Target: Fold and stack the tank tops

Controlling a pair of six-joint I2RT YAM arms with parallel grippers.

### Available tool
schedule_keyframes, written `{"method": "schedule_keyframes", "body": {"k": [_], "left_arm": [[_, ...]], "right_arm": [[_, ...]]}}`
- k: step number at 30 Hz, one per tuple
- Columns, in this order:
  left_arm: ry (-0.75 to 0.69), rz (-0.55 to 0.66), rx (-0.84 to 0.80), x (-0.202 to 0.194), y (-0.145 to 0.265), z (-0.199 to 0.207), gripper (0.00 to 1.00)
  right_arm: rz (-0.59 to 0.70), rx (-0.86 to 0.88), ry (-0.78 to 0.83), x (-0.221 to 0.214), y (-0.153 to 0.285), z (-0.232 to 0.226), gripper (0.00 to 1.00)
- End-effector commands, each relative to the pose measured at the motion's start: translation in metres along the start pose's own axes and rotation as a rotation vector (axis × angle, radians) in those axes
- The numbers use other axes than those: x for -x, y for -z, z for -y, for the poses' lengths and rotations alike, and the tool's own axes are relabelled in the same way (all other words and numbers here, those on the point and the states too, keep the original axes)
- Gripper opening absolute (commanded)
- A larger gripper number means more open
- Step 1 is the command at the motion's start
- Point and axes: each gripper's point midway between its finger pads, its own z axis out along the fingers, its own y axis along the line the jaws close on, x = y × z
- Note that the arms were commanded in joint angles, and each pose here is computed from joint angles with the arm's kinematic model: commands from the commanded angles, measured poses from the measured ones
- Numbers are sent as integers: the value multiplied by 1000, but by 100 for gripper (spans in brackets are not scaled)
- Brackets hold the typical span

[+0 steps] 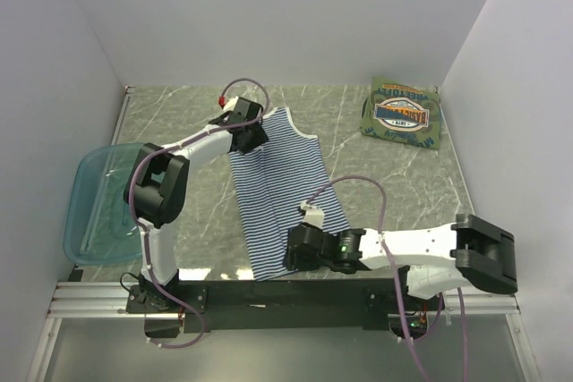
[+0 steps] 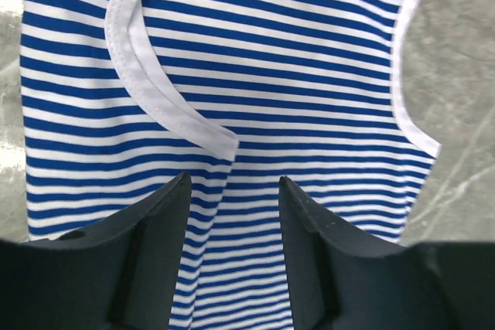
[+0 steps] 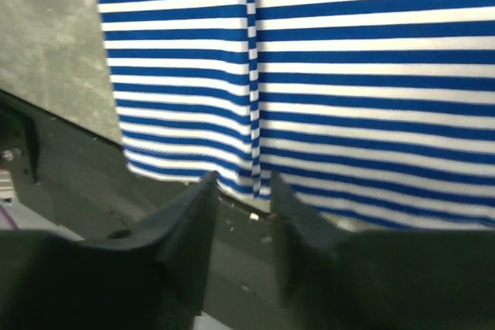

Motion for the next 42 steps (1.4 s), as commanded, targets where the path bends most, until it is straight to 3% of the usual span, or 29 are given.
{"method": "schedule_keyframes", "body": {"k": [1, 4, 7, 15, 22, 26, 29, 35, 36, 41, 42], "left_arm": [[2, 90, -139, 33, 42, 33, 55], [41, 123, -52, 43, 50, 8, 51], [74, 114, 19, 46, 41, -19, 38], [3, 36, 107, 24, -7, -53, 14], [-36, 2, 220, 26, -48, -84, 3], [-50, -53, 149, 42, -71, -76, 2], [-117, -34, 121, 61, -85, -61, 9], [-205, 36, -48, 109, -82, -7, 42], [-212, 58, -98, 121, -69, 8, 49], [-207, 220, -272, 180, 3, 64, 62], [-196, 267, -311, 195, 31, 75, 72]], "right_arm": [[93, -38, -44, 15, 17, 9, 47], [158, -58, -27, 28, 30, 5, 49], [175, -64, 39, 37, 32, -13, 47], [67, -233, 257, 17, -29, -31, 38], [-35, -217, 334, -9, -76, -52, 29], [-72, -122, 342, -16, -93, -84, 28], [-58, -50, 329, -2, -111, -114, 29], [37, 126, 284, 55, -125, -160, 39], [65, 154, 279, 64, -122, -166, 44], [199, 235, 306, 109, -70, -181, 49], [222, 231, 301, 121, -62, -179, 49]]}}
